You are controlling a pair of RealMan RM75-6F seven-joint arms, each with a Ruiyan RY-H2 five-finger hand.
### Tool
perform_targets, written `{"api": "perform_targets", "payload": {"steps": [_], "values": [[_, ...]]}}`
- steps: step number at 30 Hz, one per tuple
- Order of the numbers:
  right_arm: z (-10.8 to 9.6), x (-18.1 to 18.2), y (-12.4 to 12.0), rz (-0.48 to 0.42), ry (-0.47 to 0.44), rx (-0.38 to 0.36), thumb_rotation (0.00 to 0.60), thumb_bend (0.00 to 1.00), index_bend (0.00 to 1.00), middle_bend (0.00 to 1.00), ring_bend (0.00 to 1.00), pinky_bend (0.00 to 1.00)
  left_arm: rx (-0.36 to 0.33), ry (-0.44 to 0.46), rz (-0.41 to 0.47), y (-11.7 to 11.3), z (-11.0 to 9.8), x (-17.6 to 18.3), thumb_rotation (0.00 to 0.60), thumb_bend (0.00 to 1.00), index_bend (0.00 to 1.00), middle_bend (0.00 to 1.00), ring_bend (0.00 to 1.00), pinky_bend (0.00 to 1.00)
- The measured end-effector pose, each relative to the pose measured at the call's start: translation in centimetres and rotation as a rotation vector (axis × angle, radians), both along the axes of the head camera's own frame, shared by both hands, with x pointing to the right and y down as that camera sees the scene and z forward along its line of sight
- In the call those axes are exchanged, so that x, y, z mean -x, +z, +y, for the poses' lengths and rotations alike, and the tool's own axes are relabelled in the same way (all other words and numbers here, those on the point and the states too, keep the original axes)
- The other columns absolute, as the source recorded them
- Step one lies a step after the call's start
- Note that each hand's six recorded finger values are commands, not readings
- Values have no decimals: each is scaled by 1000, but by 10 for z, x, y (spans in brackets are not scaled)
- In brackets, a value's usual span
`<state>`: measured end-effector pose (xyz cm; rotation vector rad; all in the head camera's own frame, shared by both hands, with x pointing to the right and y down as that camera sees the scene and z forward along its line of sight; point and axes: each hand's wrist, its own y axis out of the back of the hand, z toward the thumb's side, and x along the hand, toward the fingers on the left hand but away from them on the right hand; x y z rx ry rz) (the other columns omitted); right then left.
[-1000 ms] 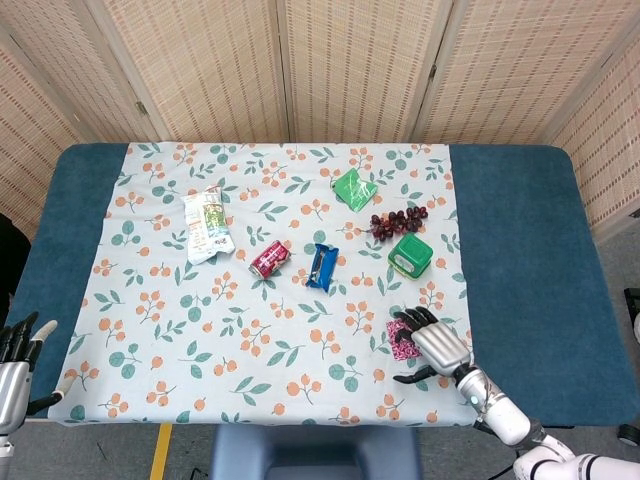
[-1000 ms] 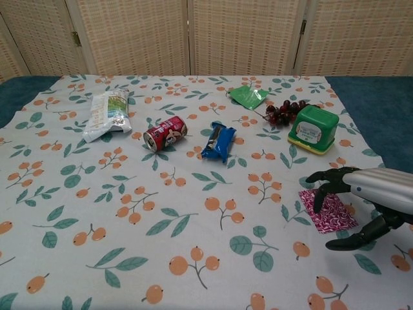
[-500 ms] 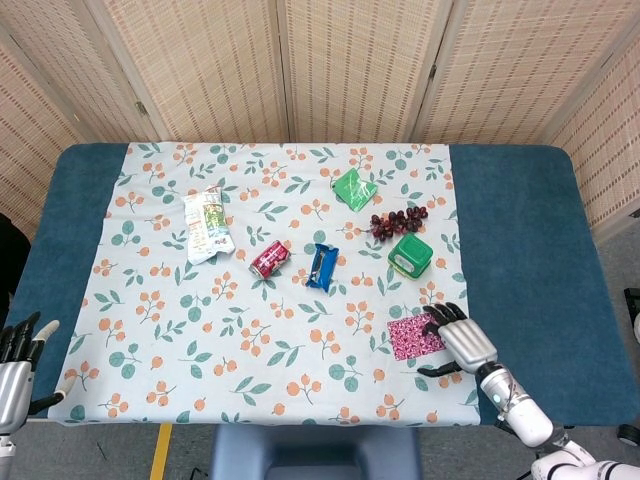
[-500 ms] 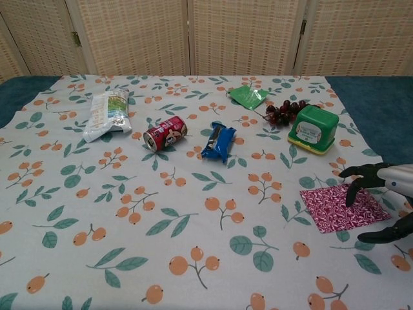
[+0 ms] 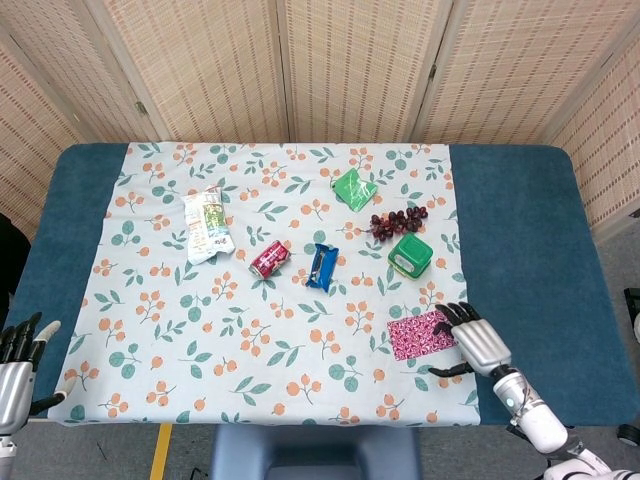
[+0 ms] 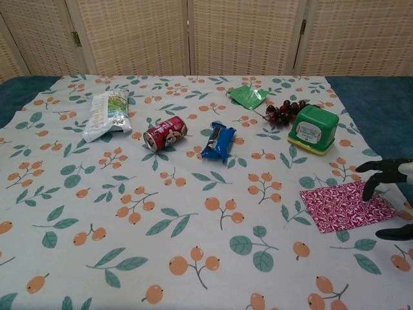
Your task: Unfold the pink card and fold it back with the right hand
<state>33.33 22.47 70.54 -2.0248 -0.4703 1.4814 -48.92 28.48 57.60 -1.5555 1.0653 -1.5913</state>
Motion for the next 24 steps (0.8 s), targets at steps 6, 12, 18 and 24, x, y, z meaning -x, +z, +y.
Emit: {"api": "perform_targets", "payload": {"steps": [6, 12, 18, 24], "values": [[5, 27, 6, -53, -42, 23, 305, 113, 332, 98, 0, 0, 1, -6, -4, 0, 0, 2, 600, 284, 168, 22, 60, 0], [8, 48, 12, -81, -84, 37, 306, 113, 332, 98, 0, 0, 5, -11, -5, 1, 2, 4, 600, 284, 167, 22, 60, 0], [10, 61, 13, -96, -106, 43, 307, 113, 332, 98, 0, 0, 9, -14, -6, 2, 2, 5, 600, 284, 168, 22, 60, 0], [12, 75, 11, -131, -119, 41, 309, 113, 332, 98, 0, 0, 9, -11, -4, 3, 2, 4, 600, 284, 167, 22, 60, 0]]}}
